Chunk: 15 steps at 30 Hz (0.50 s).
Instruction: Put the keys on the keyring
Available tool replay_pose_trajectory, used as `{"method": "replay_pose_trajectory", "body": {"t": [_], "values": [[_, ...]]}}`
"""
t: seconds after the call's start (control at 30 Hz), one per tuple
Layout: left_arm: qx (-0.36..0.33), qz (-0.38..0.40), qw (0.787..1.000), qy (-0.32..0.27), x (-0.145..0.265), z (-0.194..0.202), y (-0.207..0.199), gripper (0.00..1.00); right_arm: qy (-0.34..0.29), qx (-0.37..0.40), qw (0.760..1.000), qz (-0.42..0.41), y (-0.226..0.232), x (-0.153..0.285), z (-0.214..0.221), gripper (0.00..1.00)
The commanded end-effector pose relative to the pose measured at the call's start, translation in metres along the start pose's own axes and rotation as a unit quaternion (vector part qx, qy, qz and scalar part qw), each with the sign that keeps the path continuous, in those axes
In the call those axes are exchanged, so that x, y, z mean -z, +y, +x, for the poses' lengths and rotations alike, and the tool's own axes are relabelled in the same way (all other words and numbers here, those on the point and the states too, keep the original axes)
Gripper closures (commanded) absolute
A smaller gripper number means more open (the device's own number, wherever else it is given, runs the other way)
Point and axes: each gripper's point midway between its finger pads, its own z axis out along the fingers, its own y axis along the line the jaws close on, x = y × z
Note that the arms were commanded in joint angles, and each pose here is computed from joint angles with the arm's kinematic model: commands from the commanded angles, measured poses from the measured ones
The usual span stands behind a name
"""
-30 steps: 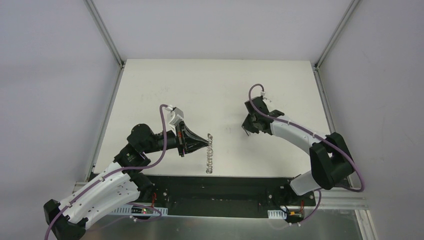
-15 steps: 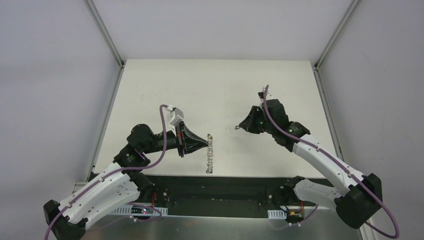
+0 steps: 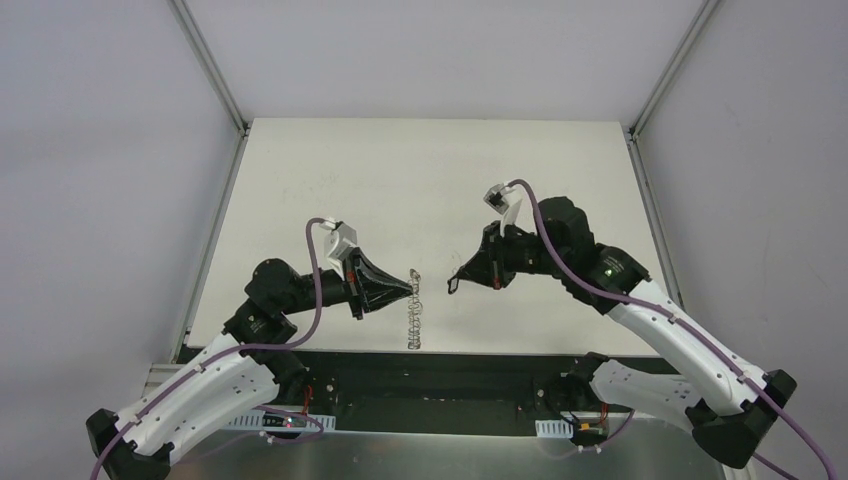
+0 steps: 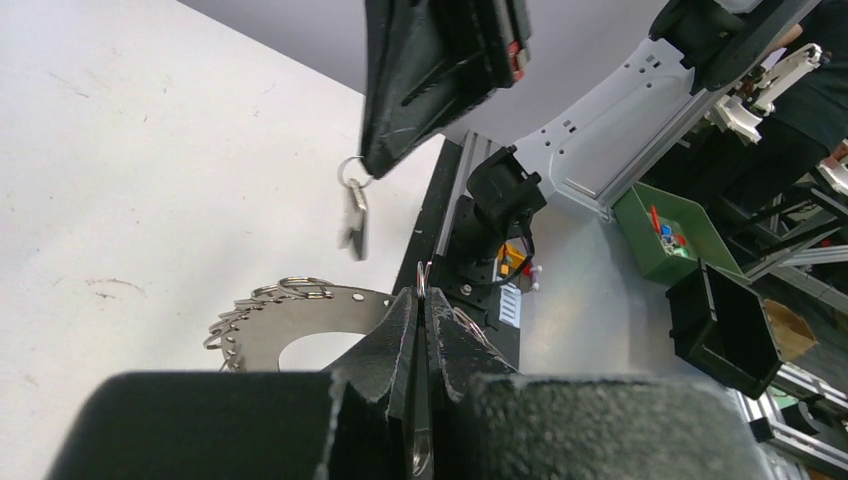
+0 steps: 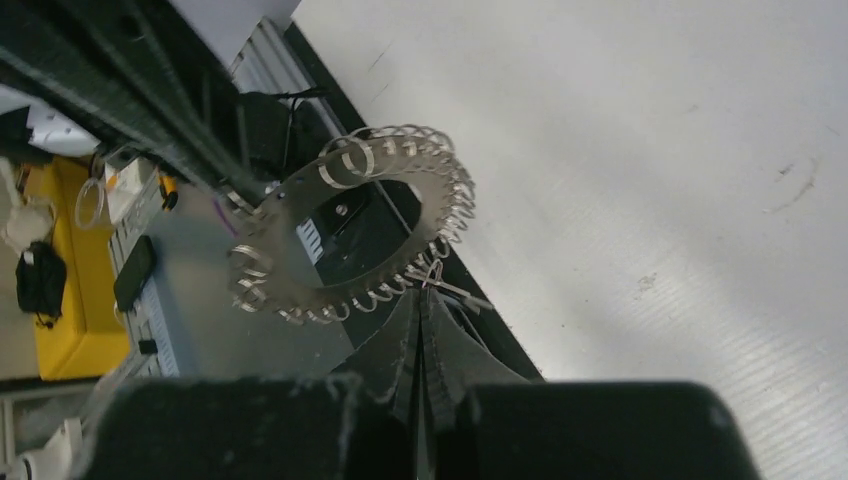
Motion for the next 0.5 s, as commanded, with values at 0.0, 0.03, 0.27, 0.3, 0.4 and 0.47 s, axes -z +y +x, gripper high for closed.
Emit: {"method": "replay_pose_trajectory", "body": {"t": [0.0,0.03,0.27,0.3,0.4,0.47], "values": [[-0.053,0.023,0.997,-0.051,0.002,-0.018,-0.008,1.0,0.022,0.082,0.993,-0.085,0.049,0.018,0.001,1.0],[-0.058,0.024,0.997,-0.054,0.002,-0.018,-0.008,1.0,0.026,0.093,0.991,-0.093,0.056,0.019,0.002,1.0],[-0.076,0.03,0.995,-0.062,0.003,-0.018,-0.009,1.0,0.06,0.145,0.976,-0.15,0.094,0.032,0.007,1.0],[-0.078,0.034,0.994,-0.062,0.003,-0.018,-0.01,1.0,0.064,0.146,0.975,-0.152,0.096,0.031,0.007,1.0],[-0.082,0.045,0.994,-0.061,0.003,-0.016,-0.013,1.0,0.069,0.146,0.976,-0.149,0.098,0.028,0.004,1.0],[-0.085,0.055,0.993,-0.059,0.003,-0.015,-0.016,1.0,0.074,0.146,0.975,-0.149,0.099,0.025,0.004,1.0]]}}
